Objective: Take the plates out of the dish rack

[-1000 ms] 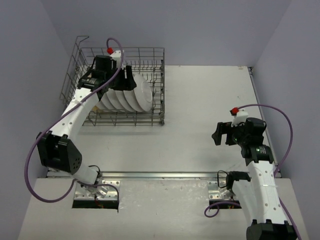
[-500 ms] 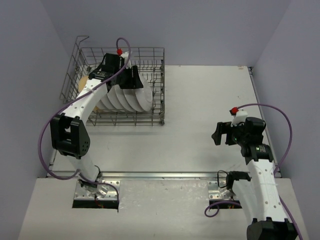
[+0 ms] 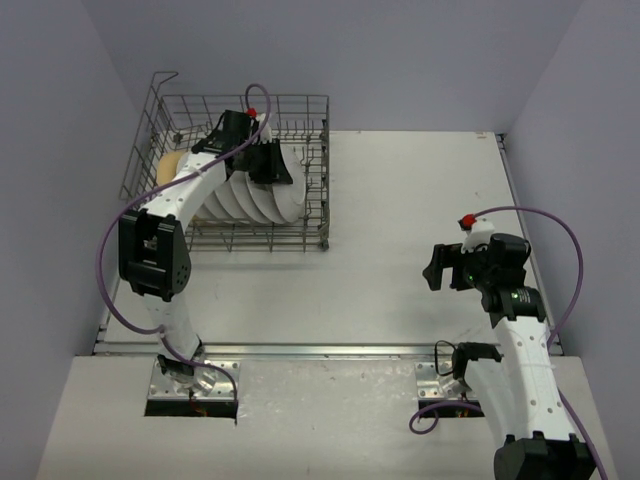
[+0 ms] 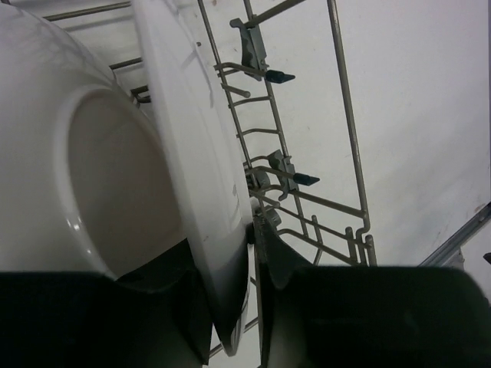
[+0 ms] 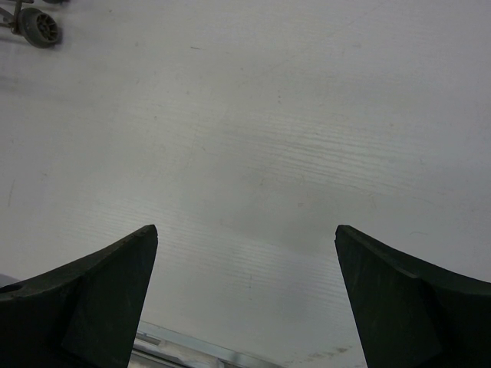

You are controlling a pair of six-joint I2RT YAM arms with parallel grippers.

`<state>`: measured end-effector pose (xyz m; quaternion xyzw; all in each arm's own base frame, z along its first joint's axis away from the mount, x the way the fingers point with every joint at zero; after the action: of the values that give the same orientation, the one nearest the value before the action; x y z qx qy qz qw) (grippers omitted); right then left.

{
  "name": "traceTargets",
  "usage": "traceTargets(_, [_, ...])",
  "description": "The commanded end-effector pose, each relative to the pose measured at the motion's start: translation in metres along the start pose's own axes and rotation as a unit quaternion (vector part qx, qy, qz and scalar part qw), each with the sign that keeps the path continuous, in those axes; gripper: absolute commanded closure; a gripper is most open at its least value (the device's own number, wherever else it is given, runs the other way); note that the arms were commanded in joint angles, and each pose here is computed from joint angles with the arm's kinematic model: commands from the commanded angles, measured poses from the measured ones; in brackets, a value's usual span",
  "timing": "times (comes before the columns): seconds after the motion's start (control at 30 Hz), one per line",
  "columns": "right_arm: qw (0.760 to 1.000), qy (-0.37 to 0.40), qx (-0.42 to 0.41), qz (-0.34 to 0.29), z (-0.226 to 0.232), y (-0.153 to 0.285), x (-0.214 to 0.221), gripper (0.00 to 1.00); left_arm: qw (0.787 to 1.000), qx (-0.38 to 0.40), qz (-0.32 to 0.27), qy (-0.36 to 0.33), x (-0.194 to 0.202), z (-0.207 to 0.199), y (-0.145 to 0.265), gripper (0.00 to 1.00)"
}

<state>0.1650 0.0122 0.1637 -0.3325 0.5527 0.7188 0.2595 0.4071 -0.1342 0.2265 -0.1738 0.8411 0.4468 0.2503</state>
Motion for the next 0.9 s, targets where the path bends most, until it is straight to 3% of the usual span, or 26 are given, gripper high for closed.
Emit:
traceTargets(0.0, [1.0,0.011,-0.01,-0.024,0.001,-0.001,-0.009,0.01,0.999,0.019,-0.027,-0.019,-0.012,-0.014,0.012,0.88])
traceTargets(0.13, [1.0,0.012,-0.012,-0.026,0.001,-0.001,-0.009,0.01,0.998,0.05,-0.033,-0.018,-0.014,-0.025,0.024,1.0])
traceTargets(0.47, [0.999,0.013,-0.011,-0.03,0.002,0.001,-0.01,0.01,0.991,0.099,-0.082,-0.032,-0.032,-0.047,0.071,1.0])
traceTargets(0.6, [1.0,0.01,-0.013,-0.027,0.002,0.001,-0.009,0.01,0.982,0.12,-0.138,-0.038,-0.057,-0.057,0.106,1.0])
traceTargets(0.73, [1.0,0.008,-0.012,-0.028,0.003,0.003,-0.012,0.01,0.968,0.132,-0.192,-0.091,-0.071,-0.078,0.139,1.0])
traceTargets(0.87, [1.0,-0.004,-0.016,-0.027,0.006,0.009,-0.019,0.01,0.93,0.062,-0.275,-0.234,-0.068,-0.103,0.174,1.0])
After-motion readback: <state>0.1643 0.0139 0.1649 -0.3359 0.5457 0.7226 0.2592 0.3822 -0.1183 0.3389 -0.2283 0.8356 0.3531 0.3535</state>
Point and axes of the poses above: each gripper's point midway between its finger pads, its own y axis back along the fingers, its own z axis along the line the jaws close on, x = y × z, the point moved 8 cm from there along y, back along the fingers, and after that the axes turned 1 degree about -y, right-handed, at the moved point
